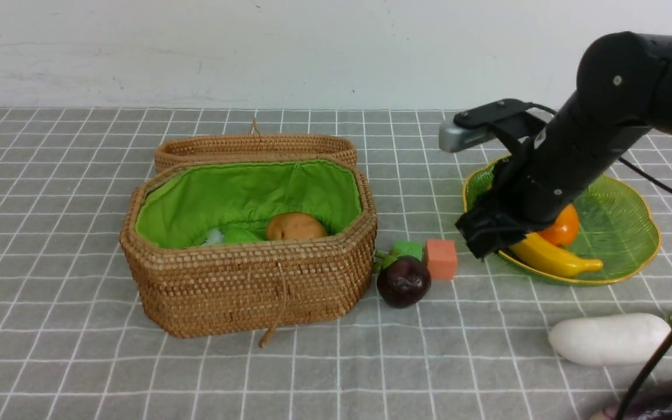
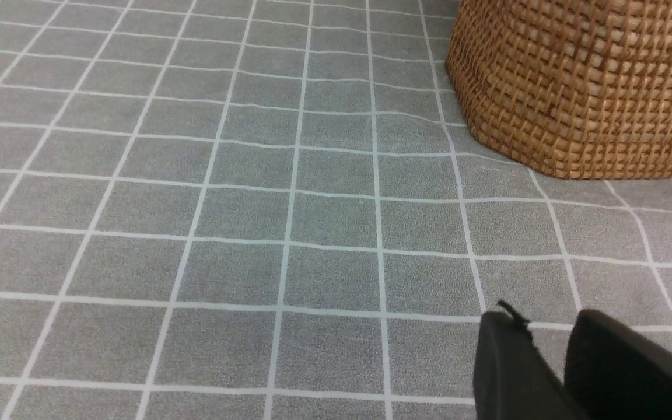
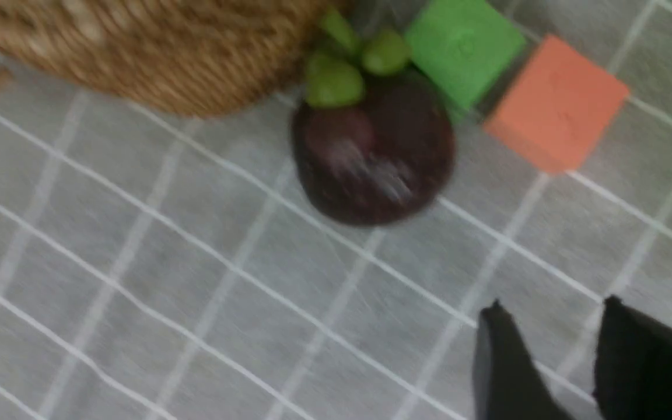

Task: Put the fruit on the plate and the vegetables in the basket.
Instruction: Use the right arm to grab a mangosteen and put it into the right plate

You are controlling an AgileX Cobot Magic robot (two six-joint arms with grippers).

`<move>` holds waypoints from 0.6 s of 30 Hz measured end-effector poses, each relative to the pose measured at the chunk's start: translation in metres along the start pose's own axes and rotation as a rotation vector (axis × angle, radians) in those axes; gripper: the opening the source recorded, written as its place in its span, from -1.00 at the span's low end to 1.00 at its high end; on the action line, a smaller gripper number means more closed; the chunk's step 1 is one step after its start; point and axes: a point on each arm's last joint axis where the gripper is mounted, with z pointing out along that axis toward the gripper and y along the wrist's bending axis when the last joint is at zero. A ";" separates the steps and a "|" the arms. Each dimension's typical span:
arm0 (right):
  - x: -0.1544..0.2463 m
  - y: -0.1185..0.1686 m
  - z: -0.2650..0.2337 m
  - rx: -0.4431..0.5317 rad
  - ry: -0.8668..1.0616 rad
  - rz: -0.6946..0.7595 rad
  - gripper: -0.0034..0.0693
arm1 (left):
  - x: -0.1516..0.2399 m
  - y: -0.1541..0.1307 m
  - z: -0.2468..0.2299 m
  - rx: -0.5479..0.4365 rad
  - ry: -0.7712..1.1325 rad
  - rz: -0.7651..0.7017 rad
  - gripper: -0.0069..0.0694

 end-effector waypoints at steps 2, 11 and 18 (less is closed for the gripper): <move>-0.005 0.005 0.006 -0.046 -0.047 0.007 0.09 | 0.000 0.000 0.000 0.000 0.000 0.000 -0.41; -0.010 0.010 0.063 -0.107 -0.062 -0.032 0.95 | 0.000 0.000 0.000 0.000 0.000 0.000 -0.39; -0.001 0.002 0.101 -0.115 0.004 -0.064 0.66 | 0.000 0.000 0.000 0.000 0.000 0.000 -0.38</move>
